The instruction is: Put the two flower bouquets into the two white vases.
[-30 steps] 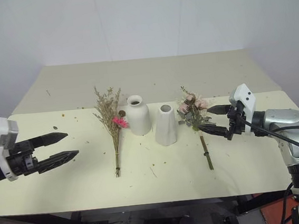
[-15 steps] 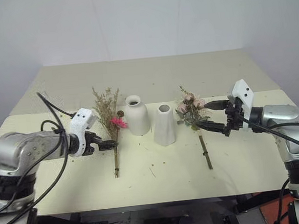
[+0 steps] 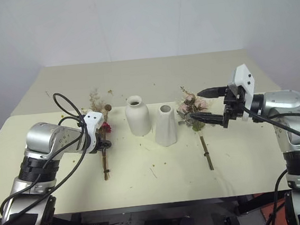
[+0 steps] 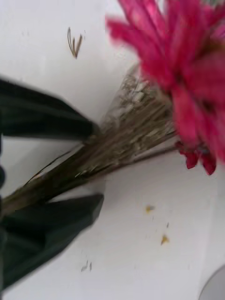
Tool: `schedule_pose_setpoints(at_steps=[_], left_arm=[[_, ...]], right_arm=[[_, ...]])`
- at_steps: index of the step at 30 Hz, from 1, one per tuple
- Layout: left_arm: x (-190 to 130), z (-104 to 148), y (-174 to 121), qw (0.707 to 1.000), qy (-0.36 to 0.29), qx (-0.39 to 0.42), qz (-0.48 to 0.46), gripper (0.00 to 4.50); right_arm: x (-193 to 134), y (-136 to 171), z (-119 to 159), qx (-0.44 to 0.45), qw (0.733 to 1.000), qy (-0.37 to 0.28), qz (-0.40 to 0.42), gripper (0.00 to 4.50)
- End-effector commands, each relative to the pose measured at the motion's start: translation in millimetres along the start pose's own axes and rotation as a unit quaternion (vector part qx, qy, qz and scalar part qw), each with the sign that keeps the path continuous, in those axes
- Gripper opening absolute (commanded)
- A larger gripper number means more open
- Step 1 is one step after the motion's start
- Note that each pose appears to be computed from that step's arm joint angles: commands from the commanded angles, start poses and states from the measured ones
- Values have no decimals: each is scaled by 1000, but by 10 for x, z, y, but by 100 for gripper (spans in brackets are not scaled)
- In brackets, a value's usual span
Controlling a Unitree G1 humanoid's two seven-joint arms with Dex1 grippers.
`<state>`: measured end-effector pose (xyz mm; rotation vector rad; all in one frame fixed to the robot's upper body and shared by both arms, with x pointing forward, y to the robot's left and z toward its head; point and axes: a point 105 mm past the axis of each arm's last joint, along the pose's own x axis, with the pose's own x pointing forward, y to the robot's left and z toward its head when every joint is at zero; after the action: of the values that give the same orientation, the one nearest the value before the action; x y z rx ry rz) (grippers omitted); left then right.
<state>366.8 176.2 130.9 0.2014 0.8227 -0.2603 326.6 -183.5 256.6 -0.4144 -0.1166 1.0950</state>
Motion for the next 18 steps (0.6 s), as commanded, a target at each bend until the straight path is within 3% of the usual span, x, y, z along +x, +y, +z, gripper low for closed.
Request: schedule_pose_setpoints(at_steps=[1,3,11,18], left_arm=[[-106,183,164,998,-48,-9,44,44],[-190,276,277,994,-84,-6,71,5],[-783,895,541,949,-303,15,86,5],[-1378,1524,299,859,-512,24,-15,5]], right_arm=[[16,-24,171,-31,999,-26,8,450],[26,-34,180,-30,999,-30,13,450],[56,-35,163,-27,998,-31,39,450],[116,-58,200,-27,998,-40,47,450]])
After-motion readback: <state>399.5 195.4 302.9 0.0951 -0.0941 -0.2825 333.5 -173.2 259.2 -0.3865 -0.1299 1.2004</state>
